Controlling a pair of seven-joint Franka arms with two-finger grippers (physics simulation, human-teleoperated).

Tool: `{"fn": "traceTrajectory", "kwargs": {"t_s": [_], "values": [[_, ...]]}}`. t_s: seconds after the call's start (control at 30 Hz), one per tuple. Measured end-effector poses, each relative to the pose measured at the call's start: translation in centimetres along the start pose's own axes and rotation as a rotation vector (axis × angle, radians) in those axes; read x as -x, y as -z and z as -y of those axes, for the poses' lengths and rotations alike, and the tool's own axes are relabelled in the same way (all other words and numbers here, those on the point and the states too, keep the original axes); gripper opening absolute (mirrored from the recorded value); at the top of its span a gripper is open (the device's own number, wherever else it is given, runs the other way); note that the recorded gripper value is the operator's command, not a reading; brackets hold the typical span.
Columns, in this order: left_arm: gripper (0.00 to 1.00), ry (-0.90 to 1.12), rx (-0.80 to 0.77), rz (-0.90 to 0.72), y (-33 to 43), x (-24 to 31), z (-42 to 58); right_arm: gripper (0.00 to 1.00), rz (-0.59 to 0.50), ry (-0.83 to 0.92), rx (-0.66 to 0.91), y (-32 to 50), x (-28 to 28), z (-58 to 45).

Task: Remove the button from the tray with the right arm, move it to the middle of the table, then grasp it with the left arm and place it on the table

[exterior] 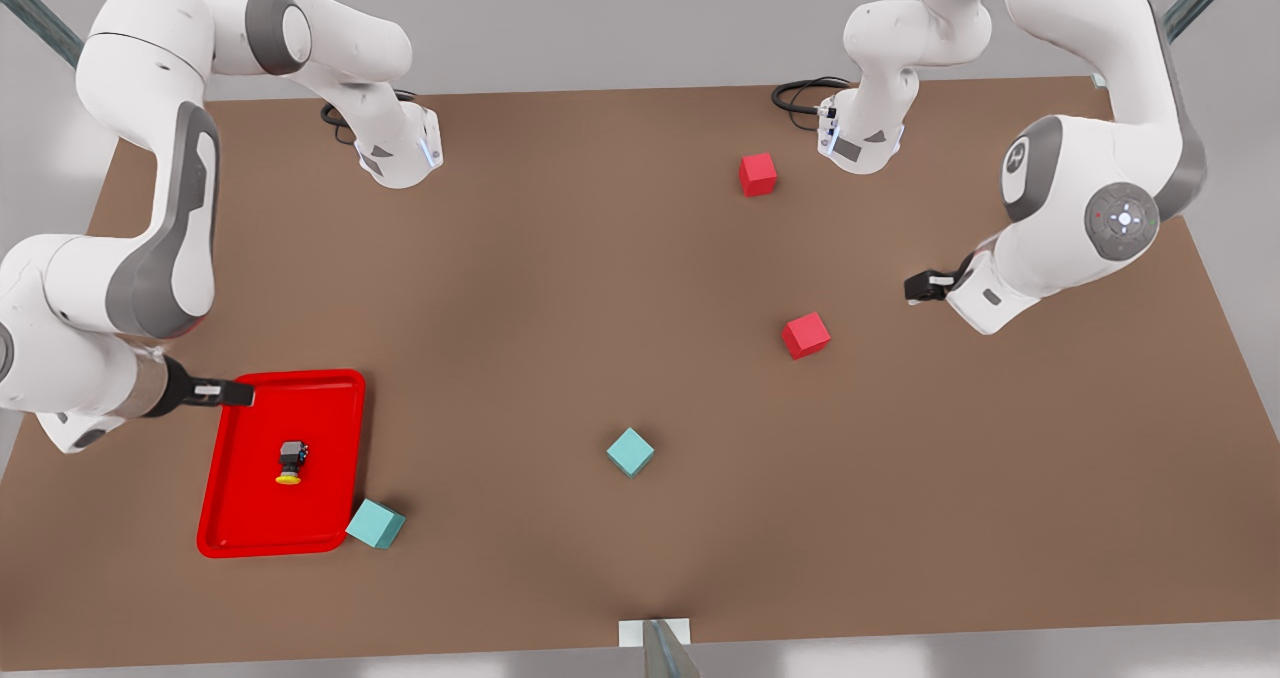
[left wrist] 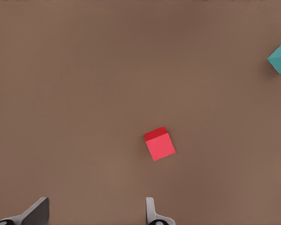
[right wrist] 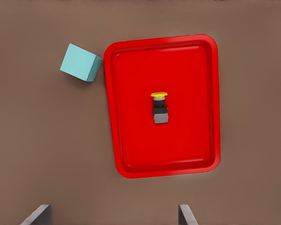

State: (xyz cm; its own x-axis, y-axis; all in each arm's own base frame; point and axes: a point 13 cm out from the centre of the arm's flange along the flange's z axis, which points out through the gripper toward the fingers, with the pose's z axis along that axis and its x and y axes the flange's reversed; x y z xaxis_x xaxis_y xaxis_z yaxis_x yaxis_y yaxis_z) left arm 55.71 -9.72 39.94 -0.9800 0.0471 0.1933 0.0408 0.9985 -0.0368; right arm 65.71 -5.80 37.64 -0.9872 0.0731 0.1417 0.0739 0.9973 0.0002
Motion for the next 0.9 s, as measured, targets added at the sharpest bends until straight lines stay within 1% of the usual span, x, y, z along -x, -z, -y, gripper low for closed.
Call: {"fn": "traceTrajectory", "kwargs": {"t_s": [0.1, 0.23, 0.3, 0.4, 0.47, 0.57, 0.73, 0.8, 0.9], "values": [[1.0, -0.001, -0.004, 0.035, 0.4, 1.1, 0.4, 1.0, 0.004, -0.017, -0.004, 0.2, 0.0, 1.3], [1.0, 0.028, 0.003, 0.06, 1.3, 2.0, -1.2, 1.0, -0.027, -0.036, -0.004, 0.8, -1.4, 2.8], [1.0, 0.048, 0.027, 0.058, 1.0, 2.4, -2.8, 1.0, -0.046, -0.016, -0.005, -0.5, -1.2, 1.6], [1.0, 0.039, 0.05, 0.057, 0.7, 2.6, -2.6, 1.0, -0.107, 0.038, -0.014, -6.2, 0.5, -1.9], [1.0, 0.04, 0.056, 0.058, 0.5, 2.9, -2.7, 1.0, -0.163, 0.045, -0.017, -10.8, 1.3, -2.3], [1.0, 0.046, 0.06, 0.059, 0.3, 3.3, -3.0, 1.0, -0.235, 0.007, 0.008, -17.5, 2.0, -0.1], [1.0, 0.048, 0.062, 0.062, 0.2, 3.4, -2.9, 1.0, -0.301, 0.023, 0.003, -25.4, 0.8, 2.9], [1.0, 0.049, 0.063, 0.063, 0.2, 3.4, -3.0, 1.0, -0.289, 0.044, 0.078, -28.5, -0.4, 2.5], [1.0, 0.05, 0.063, 0.063, 0.2, 3.5, -2.9, 1.0, -0.198, 0.073, 0.113, -30.3, -0.1, 1.7]]}}
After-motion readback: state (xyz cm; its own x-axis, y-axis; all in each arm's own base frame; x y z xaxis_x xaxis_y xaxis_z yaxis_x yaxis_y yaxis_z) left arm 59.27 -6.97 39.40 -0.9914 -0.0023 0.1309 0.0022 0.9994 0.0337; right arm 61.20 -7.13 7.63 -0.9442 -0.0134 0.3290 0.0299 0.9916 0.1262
